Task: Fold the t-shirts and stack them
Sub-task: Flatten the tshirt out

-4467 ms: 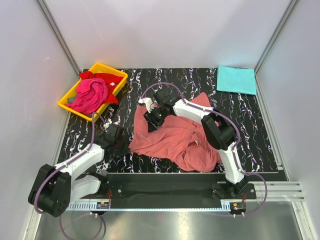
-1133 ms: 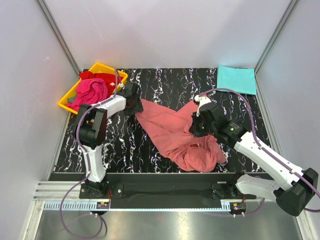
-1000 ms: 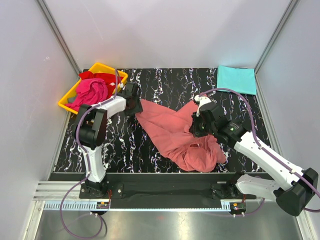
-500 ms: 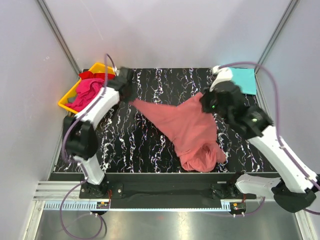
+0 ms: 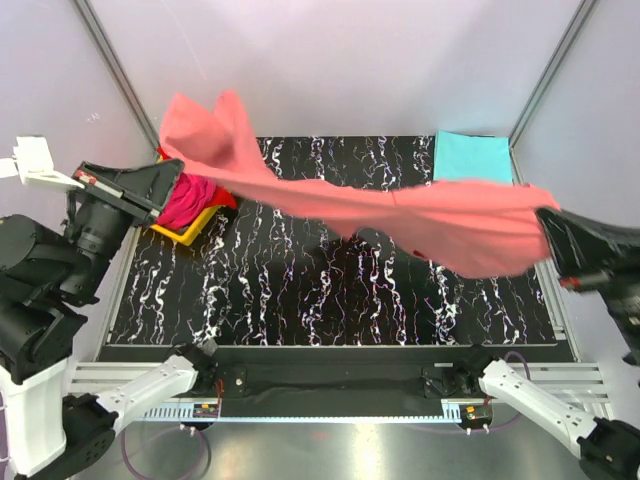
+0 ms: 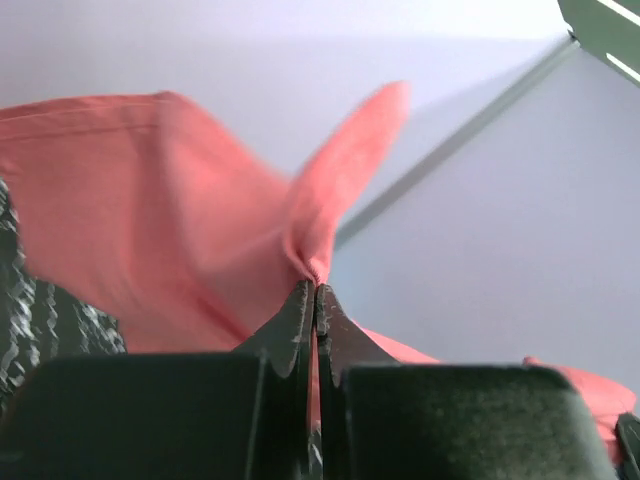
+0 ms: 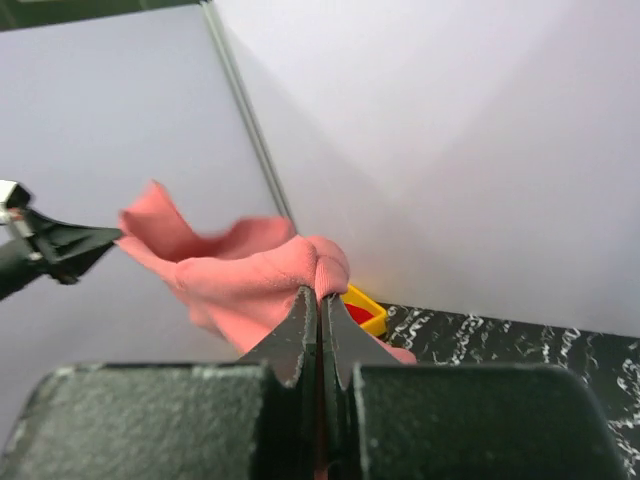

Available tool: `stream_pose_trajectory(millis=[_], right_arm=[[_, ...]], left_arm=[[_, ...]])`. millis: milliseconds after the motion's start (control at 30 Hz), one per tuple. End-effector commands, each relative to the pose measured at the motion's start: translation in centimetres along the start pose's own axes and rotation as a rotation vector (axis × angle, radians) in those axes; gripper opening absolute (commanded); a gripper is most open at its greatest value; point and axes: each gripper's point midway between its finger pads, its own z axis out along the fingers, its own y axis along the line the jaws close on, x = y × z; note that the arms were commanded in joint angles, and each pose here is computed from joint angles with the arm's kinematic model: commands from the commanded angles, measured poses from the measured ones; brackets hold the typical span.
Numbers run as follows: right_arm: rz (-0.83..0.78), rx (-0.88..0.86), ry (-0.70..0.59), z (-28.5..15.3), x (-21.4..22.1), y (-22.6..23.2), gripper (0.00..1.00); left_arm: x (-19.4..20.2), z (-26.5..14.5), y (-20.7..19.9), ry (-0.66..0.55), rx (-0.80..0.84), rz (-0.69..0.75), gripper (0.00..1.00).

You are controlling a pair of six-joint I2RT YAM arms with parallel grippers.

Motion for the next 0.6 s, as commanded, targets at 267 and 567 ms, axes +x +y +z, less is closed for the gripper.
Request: stream_pose_trajectory(millis=[267,567], right_arm=[[-0.192,0.277,0.245,5.6,9.2,-5.8,0.00],[-0.431,0.606,0.520,8.7,23.7,-15.2,0.00]], left_arm=[[12.2,5.2,9.5,0.294,-0.316,0.047,0.00],[27.5,11.3,21.5,0.609,-0.627,0.177,0.00]])
